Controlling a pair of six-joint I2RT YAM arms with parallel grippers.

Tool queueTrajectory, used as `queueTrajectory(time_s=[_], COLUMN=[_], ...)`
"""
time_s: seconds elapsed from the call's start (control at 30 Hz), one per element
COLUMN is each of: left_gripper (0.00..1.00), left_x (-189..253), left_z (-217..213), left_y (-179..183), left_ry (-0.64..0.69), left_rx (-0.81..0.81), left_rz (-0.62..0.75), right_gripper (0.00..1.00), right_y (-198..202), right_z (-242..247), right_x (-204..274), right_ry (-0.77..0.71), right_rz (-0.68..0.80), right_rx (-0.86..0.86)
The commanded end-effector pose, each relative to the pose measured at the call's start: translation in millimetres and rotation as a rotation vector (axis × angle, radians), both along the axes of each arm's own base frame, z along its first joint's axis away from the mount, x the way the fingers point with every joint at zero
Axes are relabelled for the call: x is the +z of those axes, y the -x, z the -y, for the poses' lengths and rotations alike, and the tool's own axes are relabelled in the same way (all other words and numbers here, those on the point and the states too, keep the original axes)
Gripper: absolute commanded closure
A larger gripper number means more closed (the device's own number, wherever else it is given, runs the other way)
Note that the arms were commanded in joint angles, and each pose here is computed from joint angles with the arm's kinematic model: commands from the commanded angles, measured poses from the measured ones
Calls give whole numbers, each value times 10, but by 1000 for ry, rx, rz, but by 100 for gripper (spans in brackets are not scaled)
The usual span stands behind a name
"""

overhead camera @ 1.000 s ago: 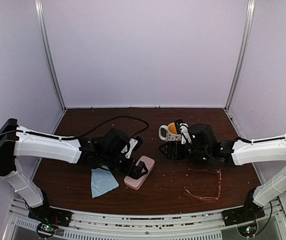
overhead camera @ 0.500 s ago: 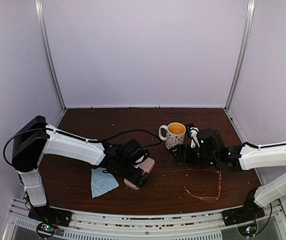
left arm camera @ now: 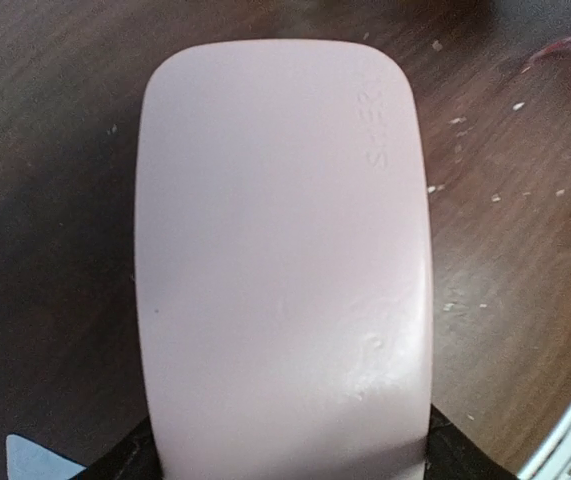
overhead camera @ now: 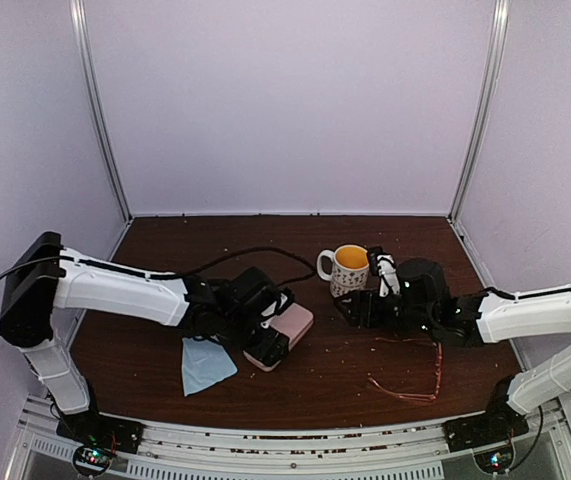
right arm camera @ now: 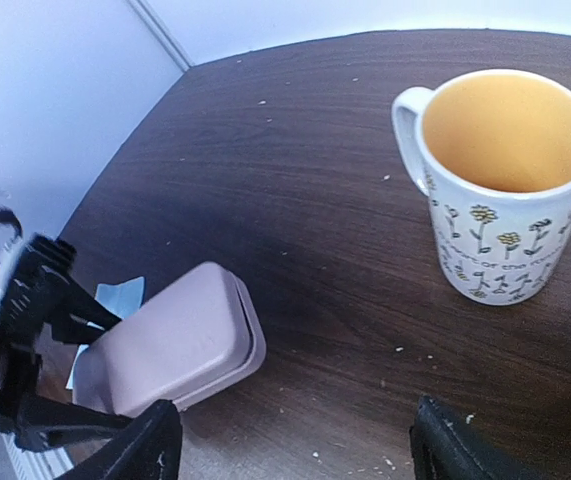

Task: Organize the sunglasses
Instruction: Pick up the sunglasses case from the center of the board, then pass from the left arm to the right

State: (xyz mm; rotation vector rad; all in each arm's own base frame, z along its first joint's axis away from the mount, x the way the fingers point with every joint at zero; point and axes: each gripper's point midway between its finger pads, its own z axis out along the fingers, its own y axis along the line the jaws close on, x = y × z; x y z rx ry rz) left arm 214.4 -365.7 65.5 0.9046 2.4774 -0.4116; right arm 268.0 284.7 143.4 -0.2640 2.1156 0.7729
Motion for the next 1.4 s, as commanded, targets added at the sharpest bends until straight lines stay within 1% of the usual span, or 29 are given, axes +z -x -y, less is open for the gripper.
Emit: queueTrajectory(time_s=[0.0,0.1,0.17,0.23,0.4,0.63,0.83,1.0,1.2,1.37], left_gripper=[47,53,59,62,65,71,74,77,79,79], left_x=[747,1036,1126,1155,1194,1266,1280,1344,1361,1417], left_z=[55,-15,-24,-16,24,77,91,96,125,153], left_y=[-113,-135,-130,-126,-104,-66,-46,-27,6,54], left_ry=[275,431,479,493,528,570,585,613,628,670], left_rx=[-1,11,9,7,-3,-25,-33,-45,-81,-108], left_rz=[84,101,112,113,104,92,86,95,108,112], right_gripper=[19,16,13,12,11,12,14,18,25,31], right_y=[140,183,225,248,245,197,177,134,81,29], right_z=[-258,-377,-479,-575,-761,-884,-937,-928,-929,-904], right_x=[236,342,422,507,619,556,520,490,402,314], right_ry=[-109,-179,-229,-272,-341,-373,-394,-381,-373,-367], right_rz=[62,64,63,59,33,-5,-24,-27,-68,-95], right_rx=[167,216,253,282,308,319,323,304,268,229])
